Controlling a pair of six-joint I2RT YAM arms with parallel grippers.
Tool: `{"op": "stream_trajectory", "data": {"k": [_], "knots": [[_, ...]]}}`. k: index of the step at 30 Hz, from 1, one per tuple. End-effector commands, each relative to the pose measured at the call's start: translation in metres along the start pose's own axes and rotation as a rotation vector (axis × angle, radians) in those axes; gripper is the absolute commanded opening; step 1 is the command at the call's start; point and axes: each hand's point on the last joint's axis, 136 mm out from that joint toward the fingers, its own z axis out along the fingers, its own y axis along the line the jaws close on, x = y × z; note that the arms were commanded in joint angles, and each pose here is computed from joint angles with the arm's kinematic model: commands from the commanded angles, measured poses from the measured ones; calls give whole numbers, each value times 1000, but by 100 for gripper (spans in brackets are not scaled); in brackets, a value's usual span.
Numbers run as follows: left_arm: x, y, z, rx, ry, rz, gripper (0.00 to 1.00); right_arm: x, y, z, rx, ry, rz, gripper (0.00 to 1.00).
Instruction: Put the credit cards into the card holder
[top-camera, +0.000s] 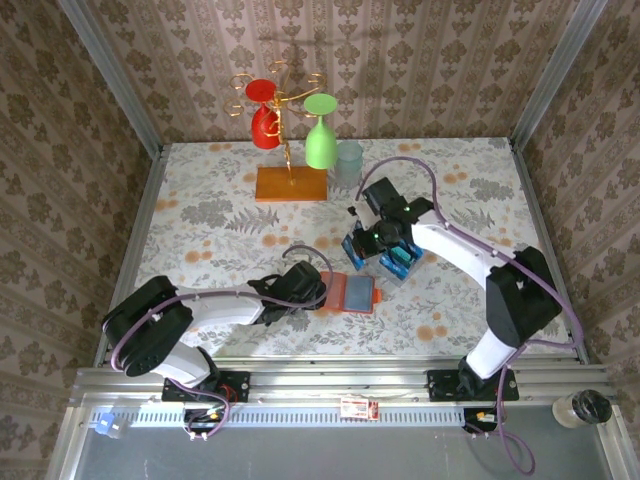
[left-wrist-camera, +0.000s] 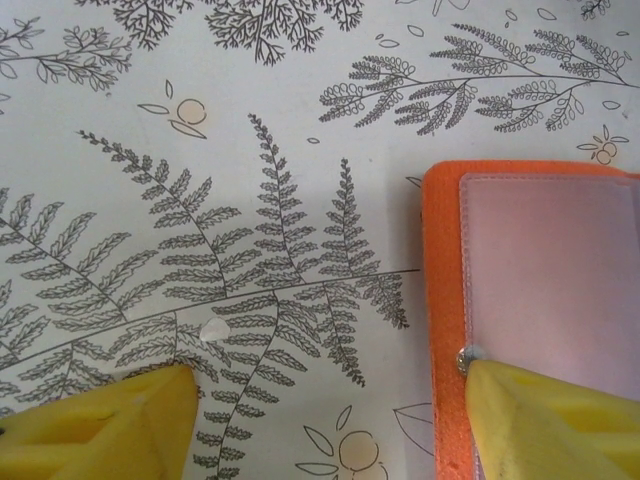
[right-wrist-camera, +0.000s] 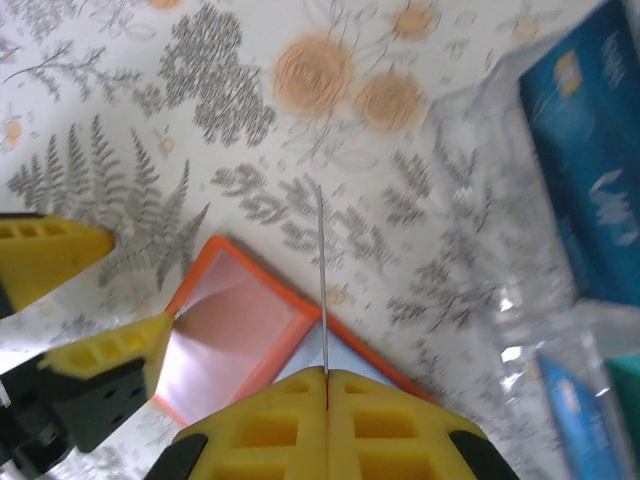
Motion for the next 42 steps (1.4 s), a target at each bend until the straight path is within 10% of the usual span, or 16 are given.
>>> {"op": "stream_trajectory", "data": {"k": [1, 13, 42], "knots": [[15, 12, -4, -40, 35, 2, 73, 5, 20, -3, -133, -53, 151, 0], [17, 15, -11, -54, 29, 14, 73, 42, 25, 28, -280, -69, 408, 0], [-14, -3, -29, -19, -36, 109, 76, 50, 30, 53, -324, 21, 387, 0]]}}
